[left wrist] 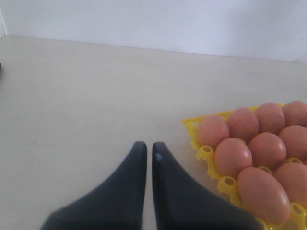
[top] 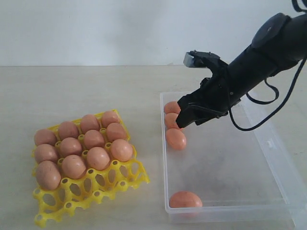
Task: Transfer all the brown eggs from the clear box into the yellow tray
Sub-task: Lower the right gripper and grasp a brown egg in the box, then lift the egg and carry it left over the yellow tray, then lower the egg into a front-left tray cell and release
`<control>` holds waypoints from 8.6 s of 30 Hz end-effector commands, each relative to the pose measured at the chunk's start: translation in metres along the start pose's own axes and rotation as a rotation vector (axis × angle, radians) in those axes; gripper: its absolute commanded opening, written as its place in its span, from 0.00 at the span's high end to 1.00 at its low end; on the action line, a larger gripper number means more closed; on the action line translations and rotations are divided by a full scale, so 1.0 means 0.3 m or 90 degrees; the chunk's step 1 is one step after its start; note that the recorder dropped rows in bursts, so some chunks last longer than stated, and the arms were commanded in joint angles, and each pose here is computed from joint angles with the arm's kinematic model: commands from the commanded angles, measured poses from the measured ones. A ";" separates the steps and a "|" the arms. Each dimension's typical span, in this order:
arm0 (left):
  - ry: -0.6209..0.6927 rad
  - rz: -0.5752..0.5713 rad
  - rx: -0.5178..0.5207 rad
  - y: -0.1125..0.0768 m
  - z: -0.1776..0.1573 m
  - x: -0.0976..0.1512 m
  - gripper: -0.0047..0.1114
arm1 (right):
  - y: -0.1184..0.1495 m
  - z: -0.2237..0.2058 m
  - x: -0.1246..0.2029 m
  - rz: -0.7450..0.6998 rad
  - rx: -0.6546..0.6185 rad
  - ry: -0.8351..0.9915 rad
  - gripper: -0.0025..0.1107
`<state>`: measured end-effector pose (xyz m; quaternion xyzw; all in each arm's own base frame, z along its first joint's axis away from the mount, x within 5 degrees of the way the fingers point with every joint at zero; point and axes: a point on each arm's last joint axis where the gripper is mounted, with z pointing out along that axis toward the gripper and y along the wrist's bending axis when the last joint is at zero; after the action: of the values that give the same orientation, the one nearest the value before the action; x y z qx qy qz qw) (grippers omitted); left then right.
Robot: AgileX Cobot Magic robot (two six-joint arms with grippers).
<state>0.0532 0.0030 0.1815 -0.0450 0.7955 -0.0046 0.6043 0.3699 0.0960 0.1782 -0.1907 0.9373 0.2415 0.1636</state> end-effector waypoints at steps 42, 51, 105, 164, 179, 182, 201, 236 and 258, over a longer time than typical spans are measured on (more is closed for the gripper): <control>-0.003 0.001 -0.001 0.000 0.000 0.001 0.92 | -0.020 0.053 -0.052 0.081 -0.039 -0.006 0.98; -0.003 0.001 -0.001 0.000 0.000 0.001 0.92 | 0.020 -0.077 0.131 0.165 0.091 -0.150 0.98; -0.003 0.001 -0.001 0.000 0.000 0.001 0.92 | 0.549 -0.611 0.059 -0.138 0.126 -0.716 0.98; -0.003 0.002 -0.001 0.000 0.000 0.001 0.92 | 0.791 0.445 0.237 -0.325 -0.123 -0.190 0.98; -0.003 0.002 -0.001 0.000 0.000 0.001 0.92 | 0.801 0.442 0.236 -0.345 -0.142 -0.201 0.54; -0.003 0.002 -0.001 0.000 0.000 0.001 0.92 | 0.801 0.442 0.236 -0.345 -0.141 -0.200 0.54; -0.003 0.002 -0.001 0.000 0.000 0.001 0.92 | 0.820 0.293 0.178 -0.262 -0.085 -0.235 0.62; -0.003 0.002 -0.001 0.000 0.000 0.001 0.92 | 0.856 0.438 0.339 -0.340 0.019 -0.105 0.98; -0.003 0.002 -0.001 0.000 0.000 0.001 0.92 | 0.865 0.430 0.330 -0.352 0.015 -0.113 0.98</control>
<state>0.0532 0.0030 0.1815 -0.0450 0.7955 -0.0046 0.6043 0.1963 0.3443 0.1329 -0.4134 0.8359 0.1940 0.3046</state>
